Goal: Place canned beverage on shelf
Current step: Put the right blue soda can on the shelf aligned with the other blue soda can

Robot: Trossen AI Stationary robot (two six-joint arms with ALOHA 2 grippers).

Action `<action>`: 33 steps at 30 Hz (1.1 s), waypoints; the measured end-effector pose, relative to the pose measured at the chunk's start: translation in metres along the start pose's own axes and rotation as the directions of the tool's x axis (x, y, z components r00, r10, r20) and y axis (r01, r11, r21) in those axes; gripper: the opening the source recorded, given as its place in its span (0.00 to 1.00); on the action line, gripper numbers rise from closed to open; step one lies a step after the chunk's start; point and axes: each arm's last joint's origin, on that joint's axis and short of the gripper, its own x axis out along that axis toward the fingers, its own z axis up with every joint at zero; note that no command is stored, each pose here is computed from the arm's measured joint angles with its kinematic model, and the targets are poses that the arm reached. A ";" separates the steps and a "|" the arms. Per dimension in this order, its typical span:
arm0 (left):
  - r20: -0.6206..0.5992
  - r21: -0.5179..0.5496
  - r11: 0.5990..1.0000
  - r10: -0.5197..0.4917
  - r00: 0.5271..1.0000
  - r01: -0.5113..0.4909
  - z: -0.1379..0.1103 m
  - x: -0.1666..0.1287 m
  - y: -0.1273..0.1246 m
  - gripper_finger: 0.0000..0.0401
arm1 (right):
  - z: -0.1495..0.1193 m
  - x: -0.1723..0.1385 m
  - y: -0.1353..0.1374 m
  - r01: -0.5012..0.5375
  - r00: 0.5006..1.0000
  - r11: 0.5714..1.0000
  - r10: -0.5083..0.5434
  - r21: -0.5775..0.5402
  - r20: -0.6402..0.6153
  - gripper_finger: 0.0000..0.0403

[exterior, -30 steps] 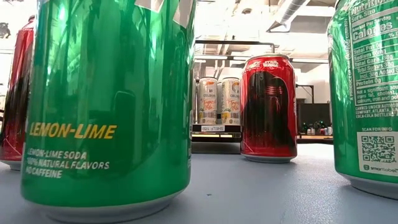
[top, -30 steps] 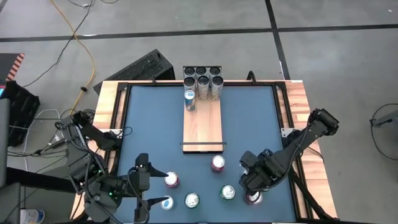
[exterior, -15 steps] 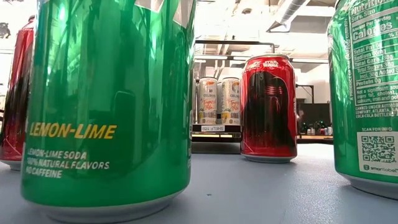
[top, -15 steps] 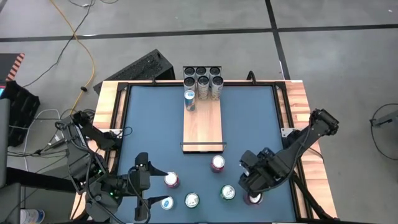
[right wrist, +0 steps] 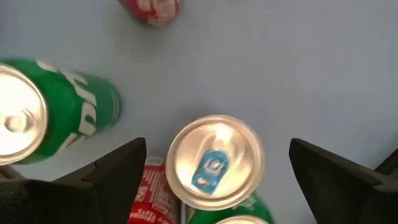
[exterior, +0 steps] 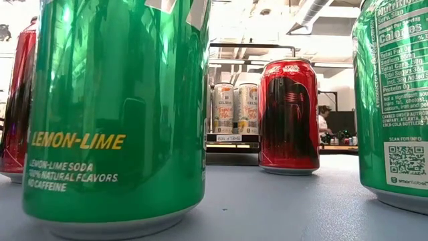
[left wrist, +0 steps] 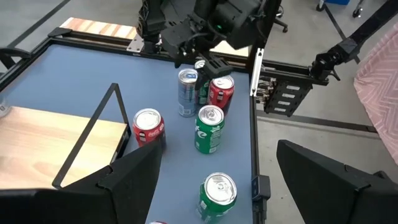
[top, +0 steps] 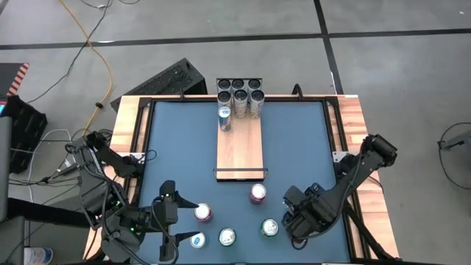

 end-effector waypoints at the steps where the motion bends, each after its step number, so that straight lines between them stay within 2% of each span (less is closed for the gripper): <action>1: 0.000 -0.001 1.000 0.000 1.000 0.000 0.000 0.000 0.000 0.76 | -0.001 0.002 0.001 0.006 1.000 1.000 -0.006 -0.004 -0.007 0.95; 6: -0.005 -0.007 1.000 -0.005 1.000 0.005 0.000 0.000 0.000 0.76 | 0.001 0.008 0.004 0.032 0.998 0.999 -0.032 -0.004 -0.048 0.87; 14: -0.011 -0.006 1.000 -0.010 1.000 0.010 -0.001 0.000 0.000 0.76 | 0.007 0.011 0.004 0.025 0.993 0.998 -0.032 -0.060 -0.115 0.61; 18: -0.019 0.004 1.000 -0.004 1.000 0.004 -0.001 0.000 0.001 0.76 | 0.010 0.011 0.004 0.016 0.993 0.993 -0.029 -0.114 -0.117 0.48; 22: -0.032 0.010 1.000 0.006 0.999 -0.006 -0.003 0.000 0.002 0.76 | 0.013 0.012 0.002 0.017 0.992 0.971 -0.046 -0.240 -0.116 0.46; 26: -0.039 0.011 1.000 0.012 0.999 -0.011 -0.004 0.000 0.003 0.76 | 0.016 0.012 0.000 0.020 0.994 0.910 -0.062 -0.414 -0.088 0.46; 33: -0.038 0.013 1.000 0.013 0.999 -0.012 -0.004 0.000 0.003 0.76 | 0.019 0.013 -0.002 0.092 0.995 0.718 -0.101 -0.690 0.027 0.48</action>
